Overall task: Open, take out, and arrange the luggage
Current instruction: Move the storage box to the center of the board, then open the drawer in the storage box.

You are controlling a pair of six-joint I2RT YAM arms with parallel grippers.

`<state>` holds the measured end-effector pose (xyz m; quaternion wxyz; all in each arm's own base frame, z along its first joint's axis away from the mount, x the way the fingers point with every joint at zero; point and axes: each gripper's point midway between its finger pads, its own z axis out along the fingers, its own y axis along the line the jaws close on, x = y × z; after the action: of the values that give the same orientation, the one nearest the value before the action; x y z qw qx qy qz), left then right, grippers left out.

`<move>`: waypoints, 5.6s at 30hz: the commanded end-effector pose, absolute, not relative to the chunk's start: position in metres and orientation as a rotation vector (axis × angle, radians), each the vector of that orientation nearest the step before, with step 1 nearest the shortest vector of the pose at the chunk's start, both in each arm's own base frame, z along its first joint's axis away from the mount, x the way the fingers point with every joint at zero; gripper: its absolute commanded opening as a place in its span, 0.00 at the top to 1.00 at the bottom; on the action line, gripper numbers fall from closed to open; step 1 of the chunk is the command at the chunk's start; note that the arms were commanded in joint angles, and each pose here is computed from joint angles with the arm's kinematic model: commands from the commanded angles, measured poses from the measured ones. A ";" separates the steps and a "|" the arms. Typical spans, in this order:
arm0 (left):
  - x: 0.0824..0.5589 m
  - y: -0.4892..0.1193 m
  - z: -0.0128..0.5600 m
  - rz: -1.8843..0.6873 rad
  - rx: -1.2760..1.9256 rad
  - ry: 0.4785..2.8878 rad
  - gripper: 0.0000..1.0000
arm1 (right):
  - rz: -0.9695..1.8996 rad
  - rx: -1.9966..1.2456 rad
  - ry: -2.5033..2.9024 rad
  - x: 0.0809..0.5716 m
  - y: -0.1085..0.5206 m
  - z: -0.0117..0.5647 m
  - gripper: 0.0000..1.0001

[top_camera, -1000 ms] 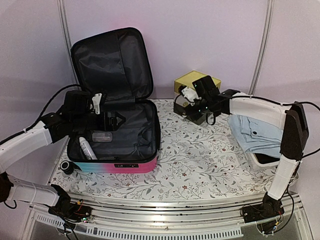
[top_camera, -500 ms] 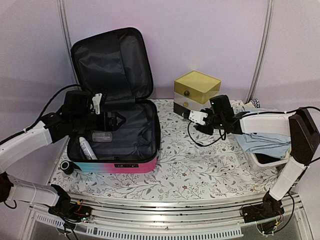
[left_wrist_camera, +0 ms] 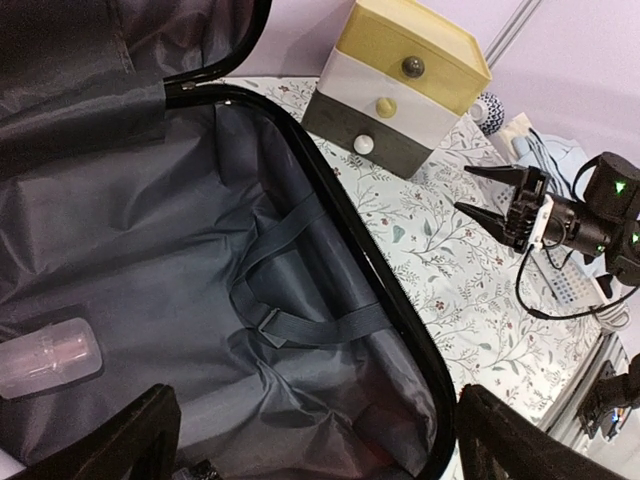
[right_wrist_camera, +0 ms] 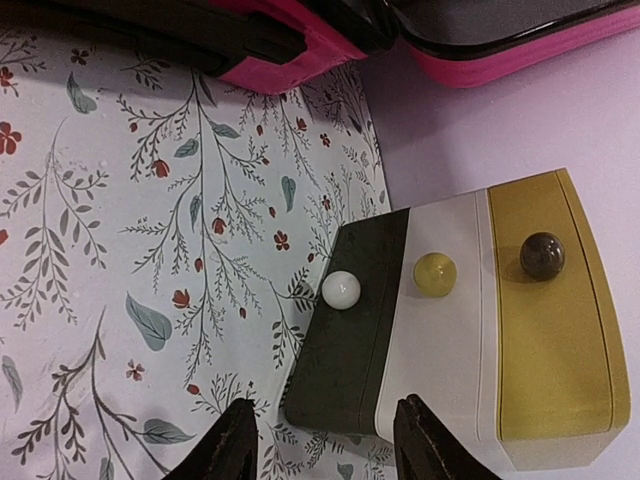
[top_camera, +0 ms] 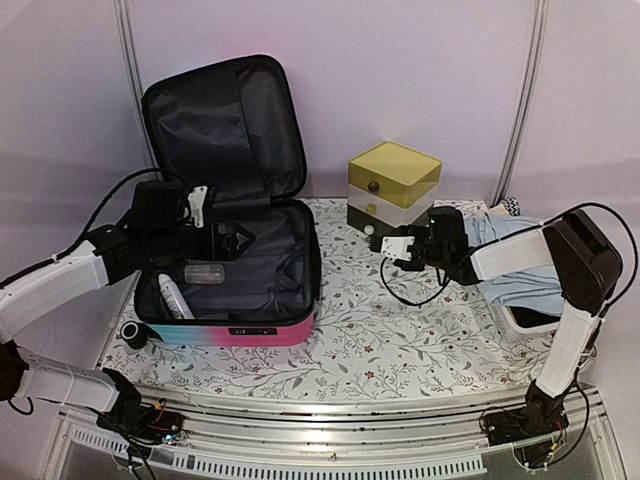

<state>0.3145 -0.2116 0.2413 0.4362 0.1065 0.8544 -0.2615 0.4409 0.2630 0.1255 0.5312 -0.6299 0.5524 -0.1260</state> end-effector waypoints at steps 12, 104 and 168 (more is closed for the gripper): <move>0.320 -0.203 0.247 -0.598 0.257 2.080 0.02 | -0.546 -1.594 1.039 0.467 0.254 0.075 0.51; 0.341 -0.208 0.238 -0.558 0.234 2.121 0.02 | -0.840 -1.528 1.255 0.567 0.279 -0.023 0.86; 0.334 -0.209 0.239 -0.600 0.235 2.105 0.02 | -0.500 -1.683 1.194 0.407 0.287 -0.007 0.94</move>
<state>0.3346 -0.2100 0.2307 0.4408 0.0998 0.8617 -0.2307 0.4394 0.2827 0.0397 0.5433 -0.6440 0.4628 -0.2756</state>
